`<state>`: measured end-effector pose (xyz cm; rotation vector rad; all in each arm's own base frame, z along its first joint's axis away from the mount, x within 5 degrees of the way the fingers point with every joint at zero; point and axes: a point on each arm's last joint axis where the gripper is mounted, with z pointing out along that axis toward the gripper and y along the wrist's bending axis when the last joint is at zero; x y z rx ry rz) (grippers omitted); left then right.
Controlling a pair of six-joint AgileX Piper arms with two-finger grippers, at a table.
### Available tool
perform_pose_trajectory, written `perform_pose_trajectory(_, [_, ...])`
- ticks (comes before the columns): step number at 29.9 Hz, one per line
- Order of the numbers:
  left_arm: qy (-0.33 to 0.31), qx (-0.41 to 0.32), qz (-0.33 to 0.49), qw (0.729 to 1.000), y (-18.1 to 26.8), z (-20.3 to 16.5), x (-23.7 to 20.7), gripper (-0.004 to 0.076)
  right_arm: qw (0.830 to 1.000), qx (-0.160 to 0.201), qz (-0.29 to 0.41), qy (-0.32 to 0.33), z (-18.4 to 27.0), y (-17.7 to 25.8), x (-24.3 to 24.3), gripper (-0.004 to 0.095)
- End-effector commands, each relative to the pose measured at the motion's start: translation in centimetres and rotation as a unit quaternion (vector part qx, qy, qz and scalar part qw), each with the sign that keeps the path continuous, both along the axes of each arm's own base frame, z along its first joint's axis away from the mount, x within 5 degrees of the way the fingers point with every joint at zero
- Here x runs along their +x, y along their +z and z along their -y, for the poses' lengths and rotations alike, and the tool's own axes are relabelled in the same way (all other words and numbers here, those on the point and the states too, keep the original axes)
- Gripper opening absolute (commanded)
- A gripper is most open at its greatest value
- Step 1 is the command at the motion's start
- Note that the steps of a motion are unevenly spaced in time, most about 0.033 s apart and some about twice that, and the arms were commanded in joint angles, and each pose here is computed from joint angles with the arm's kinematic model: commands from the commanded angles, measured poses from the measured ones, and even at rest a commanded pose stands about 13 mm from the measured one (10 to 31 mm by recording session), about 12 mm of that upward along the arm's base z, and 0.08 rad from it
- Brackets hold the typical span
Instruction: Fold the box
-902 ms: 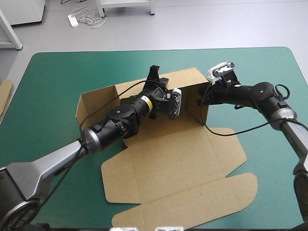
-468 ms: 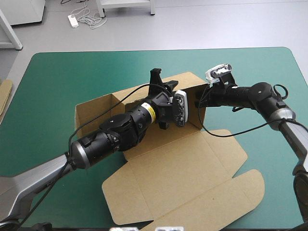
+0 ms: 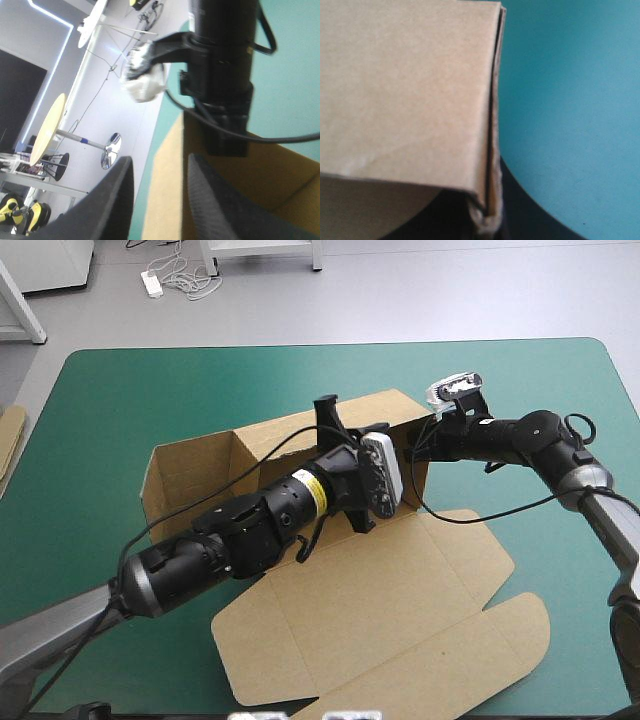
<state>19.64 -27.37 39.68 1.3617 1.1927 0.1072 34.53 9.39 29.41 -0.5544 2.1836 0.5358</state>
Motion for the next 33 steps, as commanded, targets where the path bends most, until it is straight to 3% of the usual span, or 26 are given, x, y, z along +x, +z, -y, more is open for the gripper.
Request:
perform_pose_trajectory(1, [0.048,-0.128,0.014,0.991,6.3,-4.3,0.3,0.0265,0.999,-0.004,0.034,-0.017,0.5,1.9,-0.2,-0.0011])
perform_pose_trajectory(6, [0.184,-0.239,0.019,0.953,10.4,-11.2,4.8,0.0265,0.999,-0.002,0.029,-0.024,0.6,2.0,-0.3,-0.0011])
perform_pose_trajectory(13, [0.392,-0.360,-0.047,0.845,11.2,-23.4,8.9,0.0265,0.999,0.003,0.034,-0.036,0.6,3.2,0.1,-0.0011])
perform_pose_trajectory(16, [0.450,-0.368,-0.092,0.809,9.9,-27.2,9.5,0.0264,0.999,-0.001,0.031,-0.043,0.7,4.1,0.2,-0.0011])
perform_pose_trajectory(22, [0.500,-0.375,-0.146,0.767,7.9,-31.8,10.4,0.0264,0.997,-0.025,0.030,-0.062,1.2,7.0,0.4,-0.0011])
perform_pose_trajectory(28, [0.524,-0.354,-0.165,0.757,6.9,-33.1,10.8,0.0260,0.994,-0.059,0.019,-0.092,2.0,10.5,0.1,-0.0011])
perform_pose_trajectory(33, [0.532,-0.345,-0.188,0.750,5.9,-33.2,11.4,0.0260,0.988,-0.103,-0.023,-0.111,2.6,9.9,1.1,-0.0011])
